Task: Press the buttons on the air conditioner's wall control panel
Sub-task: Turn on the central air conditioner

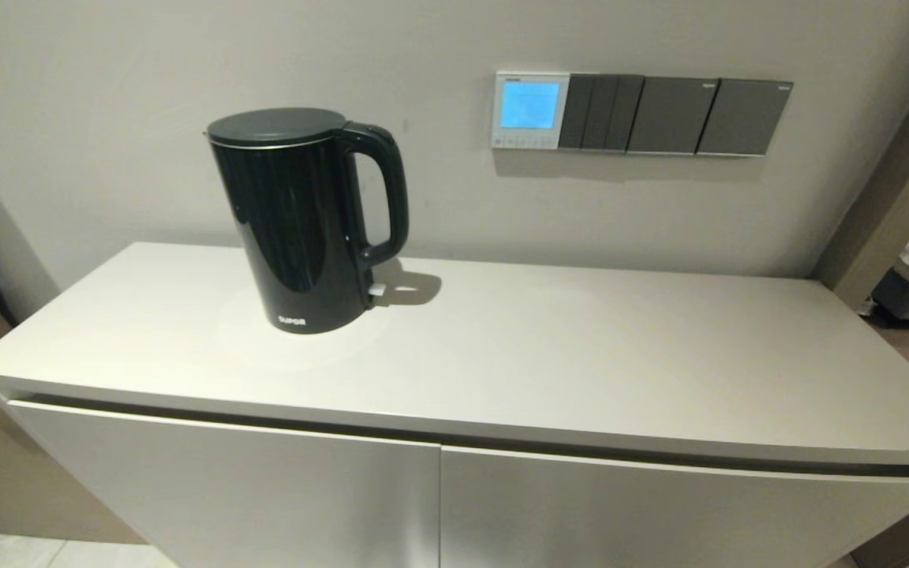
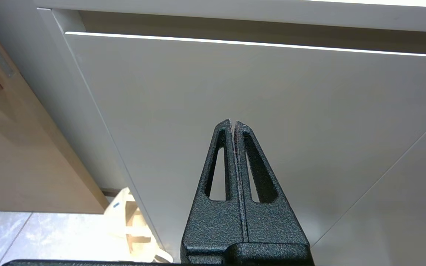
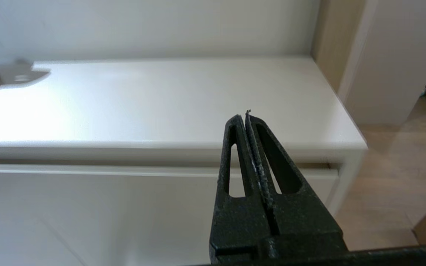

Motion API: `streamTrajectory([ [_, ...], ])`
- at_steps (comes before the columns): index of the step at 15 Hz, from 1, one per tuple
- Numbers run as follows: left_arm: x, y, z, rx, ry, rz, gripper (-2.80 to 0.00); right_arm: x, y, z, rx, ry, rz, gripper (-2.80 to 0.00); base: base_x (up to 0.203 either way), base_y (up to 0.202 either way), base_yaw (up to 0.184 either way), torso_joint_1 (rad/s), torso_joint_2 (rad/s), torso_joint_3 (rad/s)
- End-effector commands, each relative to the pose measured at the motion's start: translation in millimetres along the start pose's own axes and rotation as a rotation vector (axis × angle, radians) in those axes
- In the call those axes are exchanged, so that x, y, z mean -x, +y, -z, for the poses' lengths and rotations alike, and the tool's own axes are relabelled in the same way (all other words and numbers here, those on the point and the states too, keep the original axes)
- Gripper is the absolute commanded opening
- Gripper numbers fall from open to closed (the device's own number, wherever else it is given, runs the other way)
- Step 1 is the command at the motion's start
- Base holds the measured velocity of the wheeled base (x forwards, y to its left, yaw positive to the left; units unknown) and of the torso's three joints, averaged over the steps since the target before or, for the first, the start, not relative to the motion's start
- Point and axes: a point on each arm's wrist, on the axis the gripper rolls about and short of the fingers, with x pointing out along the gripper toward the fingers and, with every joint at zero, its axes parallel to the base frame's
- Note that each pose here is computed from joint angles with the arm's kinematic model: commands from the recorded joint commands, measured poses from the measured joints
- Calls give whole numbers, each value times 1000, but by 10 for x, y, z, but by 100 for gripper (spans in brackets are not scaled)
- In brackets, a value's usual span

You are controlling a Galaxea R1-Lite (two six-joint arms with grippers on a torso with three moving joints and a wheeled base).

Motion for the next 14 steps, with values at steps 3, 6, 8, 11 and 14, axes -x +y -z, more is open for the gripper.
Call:
streamTrajectory([
  [3, -1, 0, 0, 0, 2, -1, -280, -880, -28, -408, -23, 97, -16, -280, 0, 0, 0, 0, 0, 0],
  [6, -1, 0, 0, 0, 2, -1, -280, -1359, -1, -927, -95, 16, -72, -280, 0, 0, 0, 0, 0, 0],
  [8, -1, 0, 0, 0, 2, -1, -280, -1611, 74, -1050, -130, 16, -115, -280, 0, 0, 0, 0, 0, 0],
  [11, -1, 0, 0, 0, 2, -1, -280, -1910, 262, -1064, -160, 57, -113, -280, 0, 0, 0, 0, 0, 0],
  [14, -1, 0, 0, 0, 2, -1, -280, -2193, 602, -1055, -175, 64, -57, -280, 0, 0, 0, 0, 0, 0],
])
